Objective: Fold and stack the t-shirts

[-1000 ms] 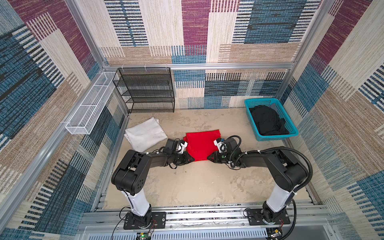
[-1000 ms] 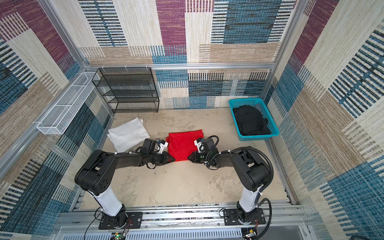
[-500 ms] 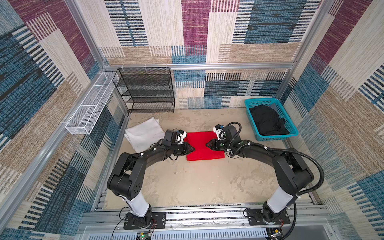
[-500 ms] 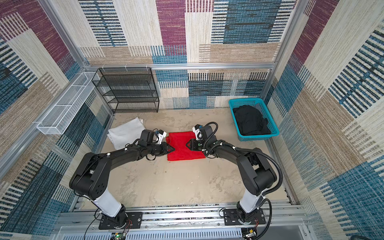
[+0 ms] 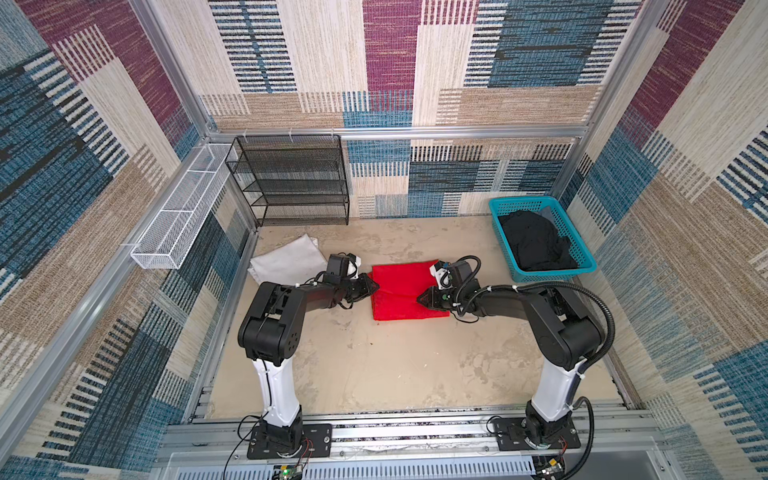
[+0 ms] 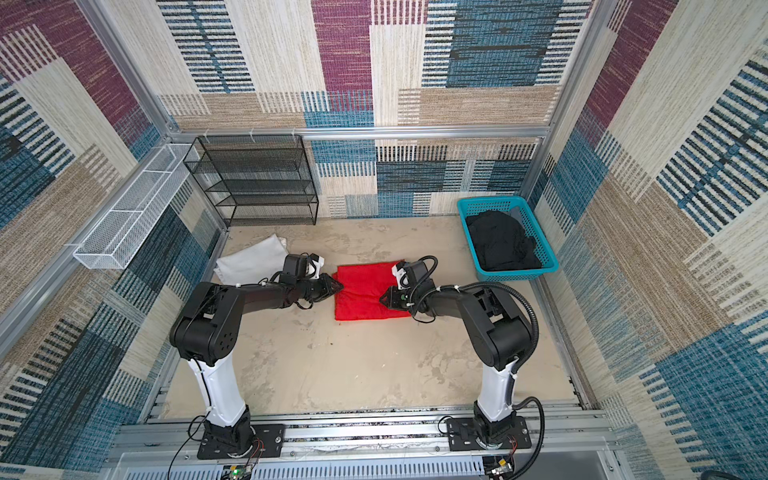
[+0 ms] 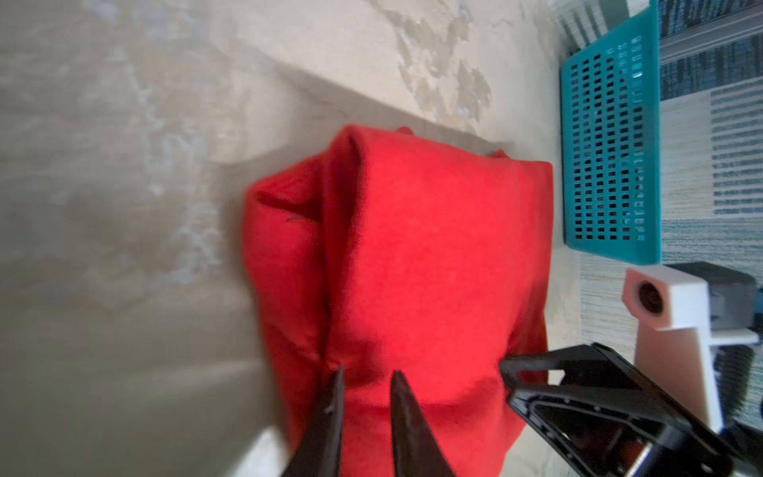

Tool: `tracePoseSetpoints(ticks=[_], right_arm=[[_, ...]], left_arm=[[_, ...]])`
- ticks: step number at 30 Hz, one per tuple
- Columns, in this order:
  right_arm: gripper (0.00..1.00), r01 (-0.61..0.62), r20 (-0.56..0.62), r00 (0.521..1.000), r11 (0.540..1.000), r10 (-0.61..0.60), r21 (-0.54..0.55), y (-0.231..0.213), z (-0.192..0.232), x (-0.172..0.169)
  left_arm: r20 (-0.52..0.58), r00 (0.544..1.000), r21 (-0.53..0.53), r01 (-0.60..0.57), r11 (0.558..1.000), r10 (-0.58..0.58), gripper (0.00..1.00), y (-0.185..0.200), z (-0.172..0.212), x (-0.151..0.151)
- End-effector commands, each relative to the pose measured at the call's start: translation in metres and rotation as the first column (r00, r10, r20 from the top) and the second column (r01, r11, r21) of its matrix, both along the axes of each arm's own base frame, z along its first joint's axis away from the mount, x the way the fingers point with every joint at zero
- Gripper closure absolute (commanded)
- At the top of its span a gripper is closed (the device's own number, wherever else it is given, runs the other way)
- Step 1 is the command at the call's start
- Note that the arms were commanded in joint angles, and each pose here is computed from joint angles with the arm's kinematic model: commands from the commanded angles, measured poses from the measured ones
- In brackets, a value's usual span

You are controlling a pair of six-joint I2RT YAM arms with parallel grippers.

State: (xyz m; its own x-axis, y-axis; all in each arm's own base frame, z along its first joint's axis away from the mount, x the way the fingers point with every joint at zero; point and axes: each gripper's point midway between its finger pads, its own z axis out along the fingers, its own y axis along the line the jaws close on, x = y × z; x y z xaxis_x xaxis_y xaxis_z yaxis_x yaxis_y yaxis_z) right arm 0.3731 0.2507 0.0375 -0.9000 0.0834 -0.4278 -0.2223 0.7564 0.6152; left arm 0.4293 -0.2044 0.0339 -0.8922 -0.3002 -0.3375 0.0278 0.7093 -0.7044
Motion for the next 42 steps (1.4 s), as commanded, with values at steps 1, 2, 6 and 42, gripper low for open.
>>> tracePoseSetpoints(ticks=[1,2,6,42], right_arm=[[0.71,0.016,-0.018,1.000,1.000,-0.016,-0.013,-0.006,-0.003,-0.004],[0.71,0.014,-0.019,1.000,1.000,-0.015,-0.012,-0.005,-0.002,-0.004],[0.71,0.014,-0.013,1.000,1.000,-0.014,-0.008,-0.005,0.004,-0.004],[0.68,-0.014,0.109,0.994,0.989,0.031,-0.150,-0.009,0.006,0.046]], left_arm=[[-0.016,0.998,0.002,-0.064,0.998,0.064,0.77,0.013,-0.009,0.003],[-0.024,0.997,0.005,-0.077,0.997,0.078,0.77,0.017,-0.011,0.002],[-0.031,0.996,0.005,-0.078,0.997,0.078,0.77,0.022,-0.008,-0.002],[-0.265,0.956,-0.036,-0.139,0.990,0.124,0.33,0.028,-0.020,-0.030]])
